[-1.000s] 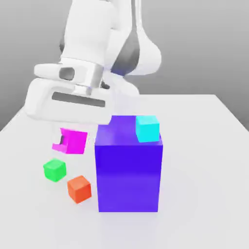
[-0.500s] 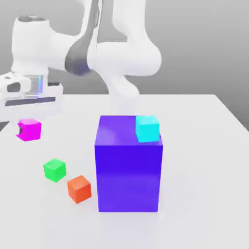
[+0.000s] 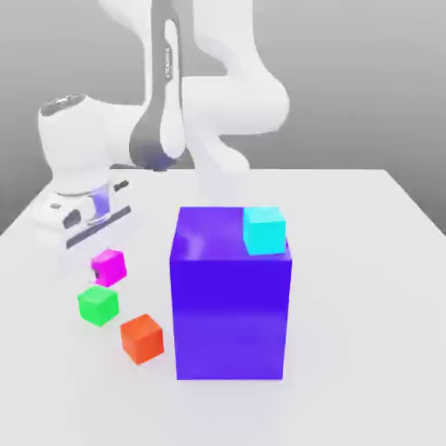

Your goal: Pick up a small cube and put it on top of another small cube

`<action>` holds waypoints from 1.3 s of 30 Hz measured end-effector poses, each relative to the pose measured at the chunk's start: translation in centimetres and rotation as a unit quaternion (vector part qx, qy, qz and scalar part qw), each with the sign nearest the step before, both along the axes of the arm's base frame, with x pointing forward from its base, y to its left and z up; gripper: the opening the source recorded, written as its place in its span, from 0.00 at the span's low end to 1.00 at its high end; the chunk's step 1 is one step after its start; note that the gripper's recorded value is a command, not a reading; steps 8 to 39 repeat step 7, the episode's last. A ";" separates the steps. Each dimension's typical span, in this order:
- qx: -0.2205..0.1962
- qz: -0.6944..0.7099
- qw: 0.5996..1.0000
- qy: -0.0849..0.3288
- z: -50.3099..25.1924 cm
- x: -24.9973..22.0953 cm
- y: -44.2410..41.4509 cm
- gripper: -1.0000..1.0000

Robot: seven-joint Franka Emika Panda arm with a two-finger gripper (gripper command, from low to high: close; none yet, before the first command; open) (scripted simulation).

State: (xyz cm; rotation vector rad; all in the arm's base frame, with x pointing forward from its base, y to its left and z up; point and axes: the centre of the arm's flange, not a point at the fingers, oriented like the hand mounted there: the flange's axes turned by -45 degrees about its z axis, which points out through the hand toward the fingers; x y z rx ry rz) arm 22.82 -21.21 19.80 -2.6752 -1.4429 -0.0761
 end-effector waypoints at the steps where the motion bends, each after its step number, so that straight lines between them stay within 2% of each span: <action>1: 0.002 0.000 1.000 0.001 -0.4 0.0 0.1 0.00; 39: 0.001 -0.002 1.000 0.005 -2.0 -0.2 0.1 0.00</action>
